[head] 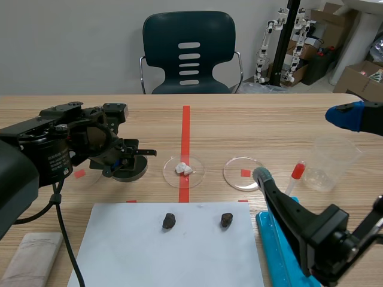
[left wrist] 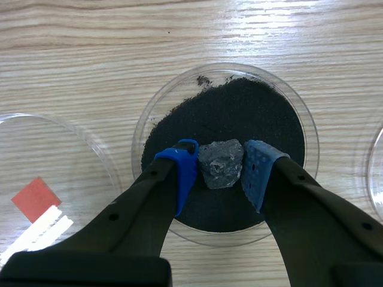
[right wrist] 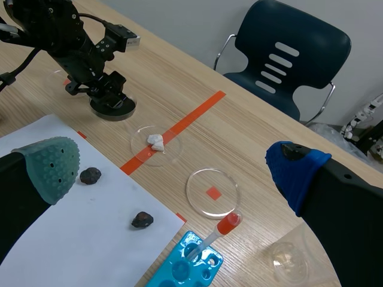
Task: Lower the mineral onto the iron filings and hold still
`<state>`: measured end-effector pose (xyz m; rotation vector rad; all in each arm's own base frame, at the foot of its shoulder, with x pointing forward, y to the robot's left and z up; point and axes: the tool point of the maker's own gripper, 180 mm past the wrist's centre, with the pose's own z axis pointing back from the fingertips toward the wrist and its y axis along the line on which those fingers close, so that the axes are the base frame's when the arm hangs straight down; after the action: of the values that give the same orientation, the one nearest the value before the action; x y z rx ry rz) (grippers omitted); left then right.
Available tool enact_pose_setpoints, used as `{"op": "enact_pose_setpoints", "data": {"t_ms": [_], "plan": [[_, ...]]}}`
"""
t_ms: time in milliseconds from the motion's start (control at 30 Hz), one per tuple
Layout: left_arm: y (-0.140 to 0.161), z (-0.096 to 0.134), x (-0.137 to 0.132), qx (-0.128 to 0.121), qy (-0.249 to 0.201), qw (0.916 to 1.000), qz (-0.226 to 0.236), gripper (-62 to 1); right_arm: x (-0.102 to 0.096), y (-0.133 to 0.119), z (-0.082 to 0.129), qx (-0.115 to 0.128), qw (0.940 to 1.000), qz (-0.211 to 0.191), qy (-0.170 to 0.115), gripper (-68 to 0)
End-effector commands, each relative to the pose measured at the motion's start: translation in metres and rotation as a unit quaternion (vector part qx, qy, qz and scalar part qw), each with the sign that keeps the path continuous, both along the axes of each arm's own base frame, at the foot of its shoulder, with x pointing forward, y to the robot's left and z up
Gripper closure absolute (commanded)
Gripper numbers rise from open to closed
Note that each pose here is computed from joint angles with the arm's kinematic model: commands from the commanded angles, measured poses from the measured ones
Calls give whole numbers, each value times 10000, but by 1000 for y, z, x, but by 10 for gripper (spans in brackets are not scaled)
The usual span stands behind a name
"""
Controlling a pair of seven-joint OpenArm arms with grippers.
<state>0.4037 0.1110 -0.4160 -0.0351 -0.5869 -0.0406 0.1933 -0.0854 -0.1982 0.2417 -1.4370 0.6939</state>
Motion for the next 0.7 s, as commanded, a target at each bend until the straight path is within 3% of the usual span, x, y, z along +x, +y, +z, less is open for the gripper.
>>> {"op": "enact_pose_setpoints", "data": {"t_ms": [0, 667], "plan": [[-2, 9, 8, -17, -161, 9999, -7, -141, 3, 2, 12, 96, 9998, 7, -189, -679], [-2, 10, 9, -19, -199, 9998, -6, -141, 3, 2, 12, 96, 9998, 7, -189, -679]]}}
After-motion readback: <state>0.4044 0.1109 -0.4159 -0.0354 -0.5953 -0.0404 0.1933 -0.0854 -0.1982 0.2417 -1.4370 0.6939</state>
